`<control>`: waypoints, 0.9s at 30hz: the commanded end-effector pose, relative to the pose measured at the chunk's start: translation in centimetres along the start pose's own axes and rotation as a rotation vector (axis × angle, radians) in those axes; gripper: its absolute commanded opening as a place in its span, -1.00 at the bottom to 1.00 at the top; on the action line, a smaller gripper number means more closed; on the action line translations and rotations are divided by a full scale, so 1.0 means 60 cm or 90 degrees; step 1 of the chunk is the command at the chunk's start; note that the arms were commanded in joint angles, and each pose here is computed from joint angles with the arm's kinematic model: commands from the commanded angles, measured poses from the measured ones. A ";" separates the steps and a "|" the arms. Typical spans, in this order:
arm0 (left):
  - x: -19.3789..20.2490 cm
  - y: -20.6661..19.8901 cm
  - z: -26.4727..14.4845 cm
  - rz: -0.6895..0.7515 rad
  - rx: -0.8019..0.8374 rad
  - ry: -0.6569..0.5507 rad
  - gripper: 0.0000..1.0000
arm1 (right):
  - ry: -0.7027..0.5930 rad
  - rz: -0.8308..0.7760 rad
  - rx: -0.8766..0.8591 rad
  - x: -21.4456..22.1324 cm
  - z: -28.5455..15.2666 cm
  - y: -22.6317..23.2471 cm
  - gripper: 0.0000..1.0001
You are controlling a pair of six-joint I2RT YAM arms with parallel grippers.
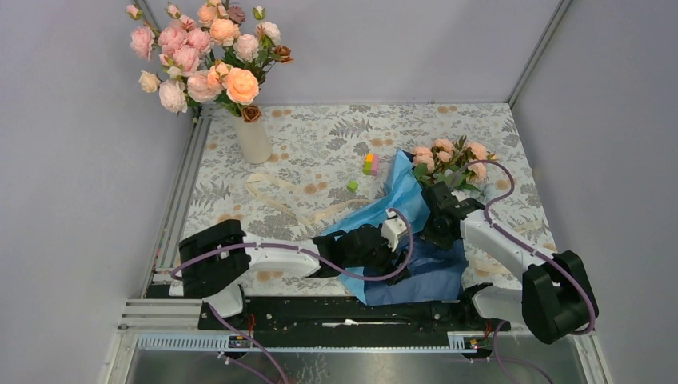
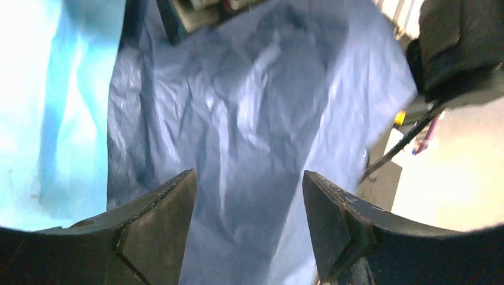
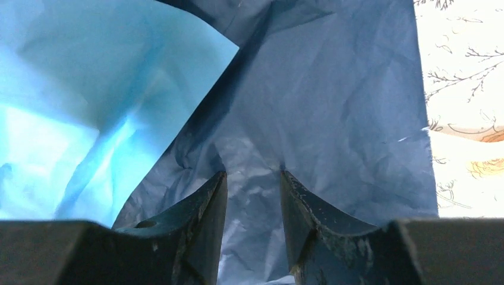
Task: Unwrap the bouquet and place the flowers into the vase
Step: Unfold the wrapping paper at the center of the board.
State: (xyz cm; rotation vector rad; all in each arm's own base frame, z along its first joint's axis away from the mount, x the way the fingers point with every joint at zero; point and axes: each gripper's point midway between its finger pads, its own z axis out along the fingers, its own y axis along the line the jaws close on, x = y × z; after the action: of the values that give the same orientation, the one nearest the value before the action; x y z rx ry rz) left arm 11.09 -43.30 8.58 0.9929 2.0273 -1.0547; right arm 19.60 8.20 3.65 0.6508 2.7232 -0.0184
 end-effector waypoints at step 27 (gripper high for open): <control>-0.112 0.030 -0.024 -0.001 -0.101 -0.103 0.40 | -0.075 0.054 -0.119 -0.031 -0.035 0.022 0.13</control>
State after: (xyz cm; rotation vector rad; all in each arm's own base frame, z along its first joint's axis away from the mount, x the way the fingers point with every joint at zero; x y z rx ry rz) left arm 13.84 -42.97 6.70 0.8395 2.1267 -0.9262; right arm 20.57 7.97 5.73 0.7103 2.5528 0.1432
